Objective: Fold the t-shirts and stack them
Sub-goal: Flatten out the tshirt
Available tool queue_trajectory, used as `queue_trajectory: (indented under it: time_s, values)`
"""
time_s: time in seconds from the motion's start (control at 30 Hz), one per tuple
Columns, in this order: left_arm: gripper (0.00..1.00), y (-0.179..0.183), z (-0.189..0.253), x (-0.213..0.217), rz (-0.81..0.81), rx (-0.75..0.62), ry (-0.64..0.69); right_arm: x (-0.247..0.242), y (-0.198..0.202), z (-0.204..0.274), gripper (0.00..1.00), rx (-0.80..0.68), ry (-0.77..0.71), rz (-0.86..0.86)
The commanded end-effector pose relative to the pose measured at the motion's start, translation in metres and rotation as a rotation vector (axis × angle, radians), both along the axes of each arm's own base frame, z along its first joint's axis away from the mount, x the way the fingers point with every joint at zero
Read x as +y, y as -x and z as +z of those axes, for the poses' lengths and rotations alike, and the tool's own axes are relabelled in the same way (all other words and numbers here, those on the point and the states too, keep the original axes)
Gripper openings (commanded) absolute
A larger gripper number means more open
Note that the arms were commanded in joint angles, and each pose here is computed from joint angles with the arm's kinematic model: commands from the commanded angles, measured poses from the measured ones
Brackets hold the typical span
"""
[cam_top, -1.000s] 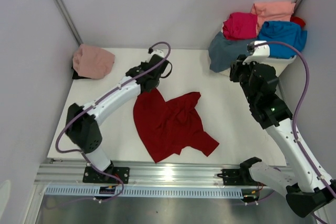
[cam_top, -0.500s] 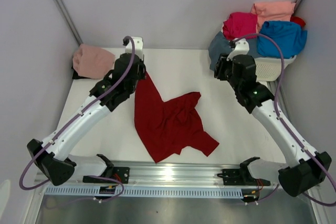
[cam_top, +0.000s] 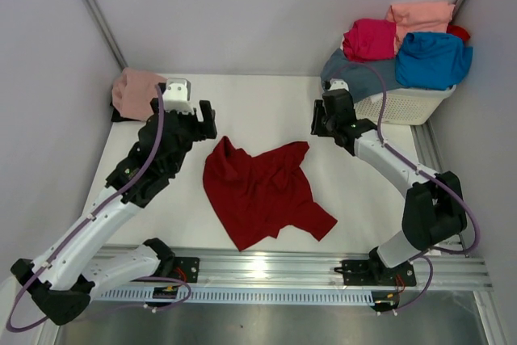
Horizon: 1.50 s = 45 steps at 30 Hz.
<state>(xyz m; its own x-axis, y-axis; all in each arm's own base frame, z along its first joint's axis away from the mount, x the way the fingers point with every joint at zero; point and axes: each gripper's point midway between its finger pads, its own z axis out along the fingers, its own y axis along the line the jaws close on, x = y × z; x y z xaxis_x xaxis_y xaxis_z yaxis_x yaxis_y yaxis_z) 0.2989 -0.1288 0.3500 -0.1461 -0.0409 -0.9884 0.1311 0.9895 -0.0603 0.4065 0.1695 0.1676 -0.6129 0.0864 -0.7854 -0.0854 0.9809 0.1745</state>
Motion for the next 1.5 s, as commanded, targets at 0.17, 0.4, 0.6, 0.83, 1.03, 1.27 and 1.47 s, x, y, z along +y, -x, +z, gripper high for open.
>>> queue_trajectory:
  time_s: [0.17,0.4,0.6,0.83,1.03,1.27,1.47]
  values:
    - [0.85,0.015,-0.024,-0.011,-0.022,0.116,0.166,0.016,-0.008,-0.005,0.37,0.009,-0.04,-0.003]
    - [0.68,0.046,-0.117,-0.118,-0.441,0.463,0.195,0.019,-0.006,-0.029,0.37,0.059,-0.035,-0.01]
    - [0.74,0.047,-0.202,-0.16,-0.517,0.703,0.091,0.034,-0.006,-0.058,0.36,0.118,-0.066,0.017]
    - [0.8,0.026,-0.263,-0.186,-0.469,0.915,0.003,0.047,-0.004,-0.088,0.36,0.165,-0.095,0.067]
    - [0.7,0.032,-0.302,-0.184,-0.44,1.048,-0.075,0.061,0.0,-0.103,0.24,0.209,-0.132,0.129]
    - [0.35,0.04,-0.319,-0.176,-0.419,1.117,-0.116,0.068,0.0,-0.117,0.03,0.247,-0.143,0.152]
    - [0.01,0.046,-0.311,-0.168,-0.4,1.125,-0.126,0.06,-0.009,-0.111,0.0,0.218,-0.096,0.121]
